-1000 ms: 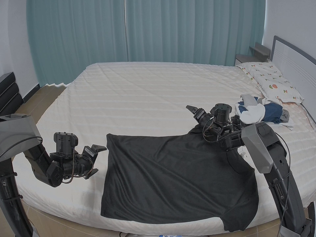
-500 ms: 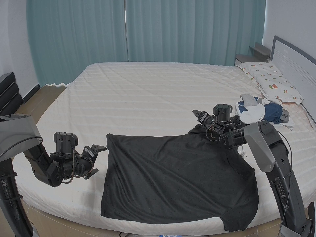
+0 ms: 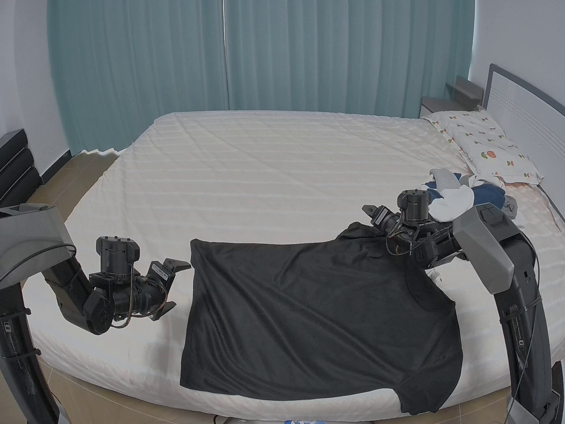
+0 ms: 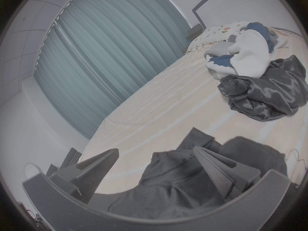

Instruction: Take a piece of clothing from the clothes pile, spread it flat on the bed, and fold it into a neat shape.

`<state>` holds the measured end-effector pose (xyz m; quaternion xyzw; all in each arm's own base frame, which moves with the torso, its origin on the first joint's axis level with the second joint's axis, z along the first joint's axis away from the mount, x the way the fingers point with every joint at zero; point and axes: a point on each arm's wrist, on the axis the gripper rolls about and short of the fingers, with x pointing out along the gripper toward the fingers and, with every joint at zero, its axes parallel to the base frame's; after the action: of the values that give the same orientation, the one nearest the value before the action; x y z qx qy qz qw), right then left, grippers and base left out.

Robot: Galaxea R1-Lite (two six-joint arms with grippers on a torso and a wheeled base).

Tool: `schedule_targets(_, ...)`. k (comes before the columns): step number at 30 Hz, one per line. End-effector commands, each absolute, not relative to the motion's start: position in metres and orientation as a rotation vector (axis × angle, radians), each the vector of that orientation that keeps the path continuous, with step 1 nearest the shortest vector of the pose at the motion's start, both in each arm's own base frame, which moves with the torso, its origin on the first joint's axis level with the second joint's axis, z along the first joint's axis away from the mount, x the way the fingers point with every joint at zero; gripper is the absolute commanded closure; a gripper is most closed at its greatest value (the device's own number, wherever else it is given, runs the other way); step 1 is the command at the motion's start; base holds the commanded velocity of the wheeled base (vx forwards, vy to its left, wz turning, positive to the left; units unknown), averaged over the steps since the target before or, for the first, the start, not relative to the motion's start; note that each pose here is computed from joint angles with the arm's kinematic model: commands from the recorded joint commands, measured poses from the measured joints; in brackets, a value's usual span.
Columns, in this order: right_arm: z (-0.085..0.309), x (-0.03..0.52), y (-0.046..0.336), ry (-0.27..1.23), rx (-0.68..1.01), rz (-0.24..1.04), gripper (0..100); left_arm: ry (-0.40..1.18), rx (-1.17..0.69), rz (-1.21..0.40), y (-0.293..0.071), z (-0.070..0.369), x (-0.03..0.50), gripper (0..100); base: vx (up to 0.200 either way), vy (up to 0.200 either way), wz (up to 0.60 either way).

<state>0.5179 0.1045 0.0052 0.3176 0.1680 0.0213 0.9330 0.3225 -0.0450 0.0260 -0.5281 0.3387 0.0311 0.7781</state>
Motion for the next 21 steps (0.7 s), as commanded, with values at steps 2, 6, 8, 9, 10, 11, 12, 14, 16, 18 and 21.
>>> schedule_targets(2,0.041,0.48,0.092,0.351,0.643,0.051,0,0.735,-1.144,0.068,-0.045,0.025,0.322,0,0.0,0.0,0.0)
schedule_targets(6,0.048,0.452,0.086,0.371,0.633,0.05,0,0.734,-1.144,0.067,-0.045,0.026,0.323,0,0.0,0.0,0.0)
schedule_targets(8,0.051,0.436,0.082,0.396,0.629,0.058,0,0.735,-1.144,0.066,-0.045,0.026,0.323,0,0.0,0.0,0.0)
schedule_targets(9,0.051,0.429,0.08,0.407,0.628,0.063,0,0.735,-1.144,0.066,-0.045,0.026,0.323,0,0.0,0.0,0.0)
schedule_targets(10,0.052,0.422,0.079,0.419,0.629,0.072,0,0.735,-1.144,0.066,-0.045,0.026,0.323,0,0.0,0.0,0.0)
schedule_targets(11,0.053,0.412,0.075,0.431,0.63,0.074,0,0.733,-1.144,0.065,-0.045,0.026,0.323,0,0.0,0.0,0.0)
schedule_targets(12,0.052,0.405,0.072,0.443,0.631,0.073,0,0.734,-1.145,0.063,-0.045,0.026,0.323,0,0.0,0.0,0.0)
schedule_targets(14,0.048,0.388,0.066,0.473,0.629,0.059,0,0.736,-1.145,0.061,-0.045,0.026,0.322,0,0.0,0.0,0.0)
schedule_targets(16,0.042,0.375,0.06,0.49,0.625,0.042,0,0.737,-1.146,0.057,-0.045,0.026,0.323,0,0.0,0.0,0.0)
schedule_targets(18,0.038,0.367,0.055,0.5,0.626,0.032,0,0.734,-1.147,0.058,-0.045,0.027,0.323,0,0.0,0.0,0.0)
schedule_targets(21,0.022,0.341,0.044,0.53,0.629,0.006,0,0.733,-1.148,0.054,-0.045,0.027,0.324,0,0.0,0.0,0.0)
